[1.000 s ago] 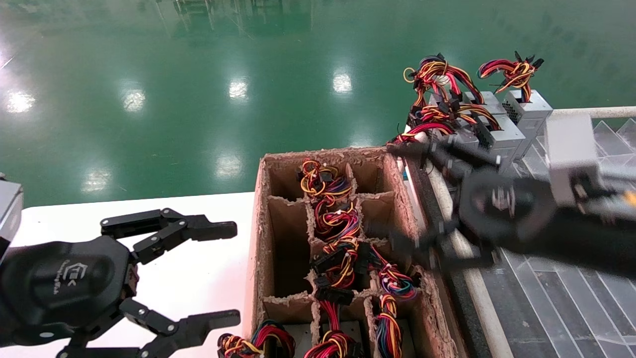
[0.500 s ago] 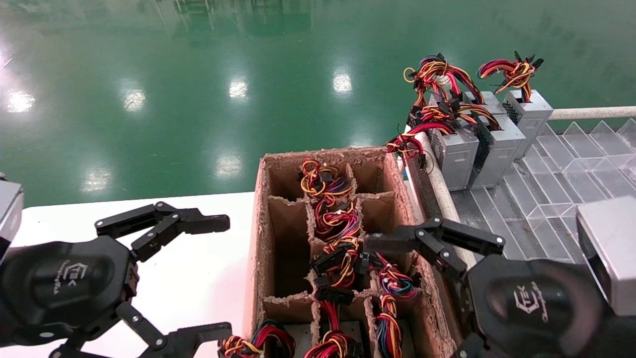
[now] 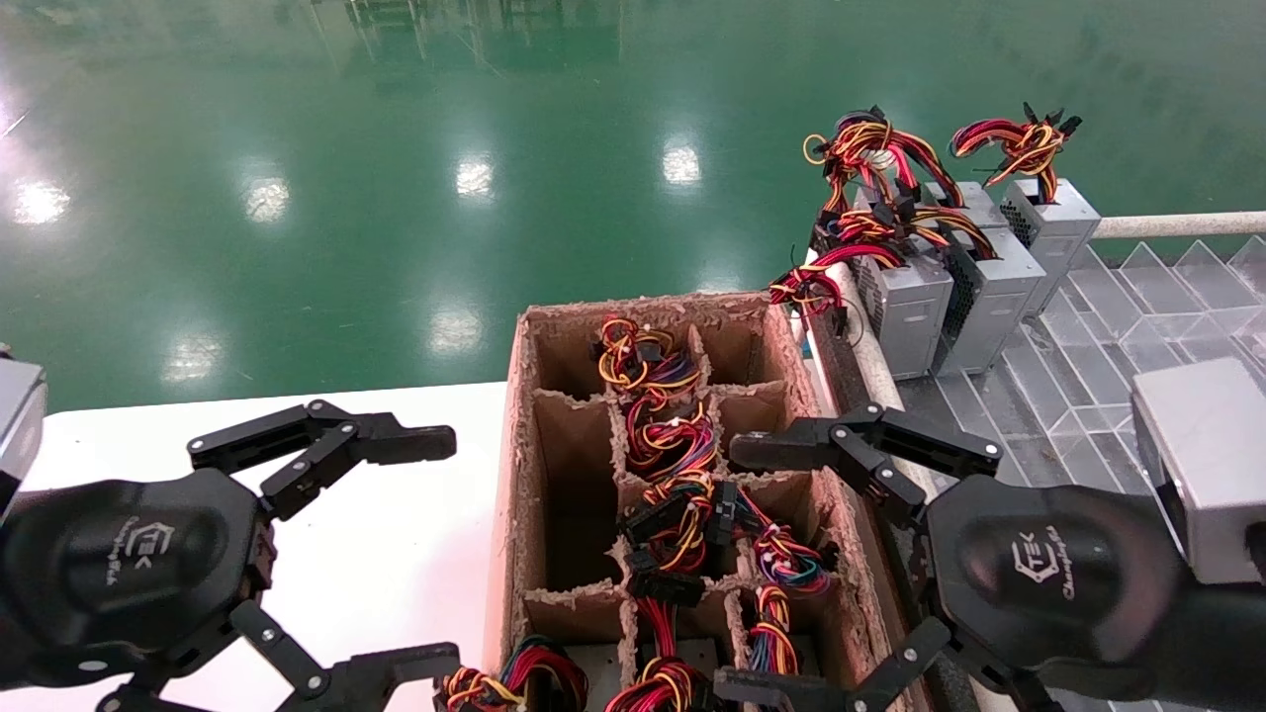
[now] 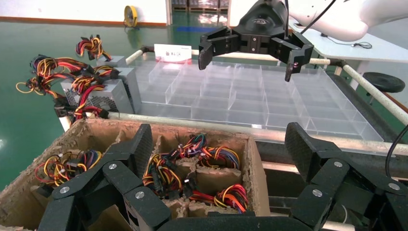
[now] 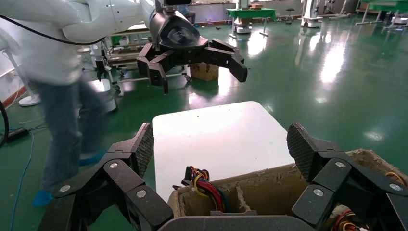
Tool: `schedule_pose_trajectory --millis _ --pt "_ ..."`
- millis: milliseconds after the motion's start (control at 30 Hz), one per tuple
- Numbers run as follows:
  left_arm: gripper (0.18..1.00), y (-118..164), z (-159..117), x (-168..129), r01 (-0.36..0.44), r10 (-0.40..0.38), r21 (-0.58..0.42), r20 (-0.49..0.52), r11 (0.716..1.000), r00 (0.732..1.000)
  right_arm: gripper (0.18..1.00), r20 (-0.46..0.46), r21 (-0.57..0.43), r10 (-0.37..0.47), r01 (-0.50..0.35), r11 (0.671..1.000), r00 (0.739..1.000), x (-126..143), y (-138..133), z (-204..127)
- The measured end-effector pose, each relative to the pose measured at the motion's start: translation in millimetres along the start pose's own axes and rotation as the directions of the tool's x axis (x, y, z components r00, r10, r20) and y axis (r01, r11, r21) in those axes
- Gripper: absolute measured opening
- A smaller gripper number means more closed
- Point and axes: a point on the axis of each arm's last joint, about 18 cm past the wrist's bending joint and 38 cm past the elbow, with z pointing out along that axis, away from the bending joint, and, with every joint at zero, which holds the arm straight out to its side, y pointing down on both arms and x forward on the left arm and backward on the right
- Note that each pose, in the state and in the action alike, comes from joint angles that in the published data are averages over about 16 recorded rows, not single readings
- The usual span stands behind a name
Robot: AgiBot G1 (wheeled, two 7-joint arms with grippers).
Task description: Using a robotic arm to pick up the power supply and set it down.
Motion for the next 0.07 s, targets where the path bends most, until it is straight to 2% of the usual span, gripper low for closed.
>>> schedule_pose_trajectory --millis 67 --pt "1.001 0.0 0.0 0.0 0.0 0.0 0.0 0.0 1.0 1.0 1.0 -0.002 0.0 -0.001 0.001 1.0 1.0 0.5 0.1 0.0"
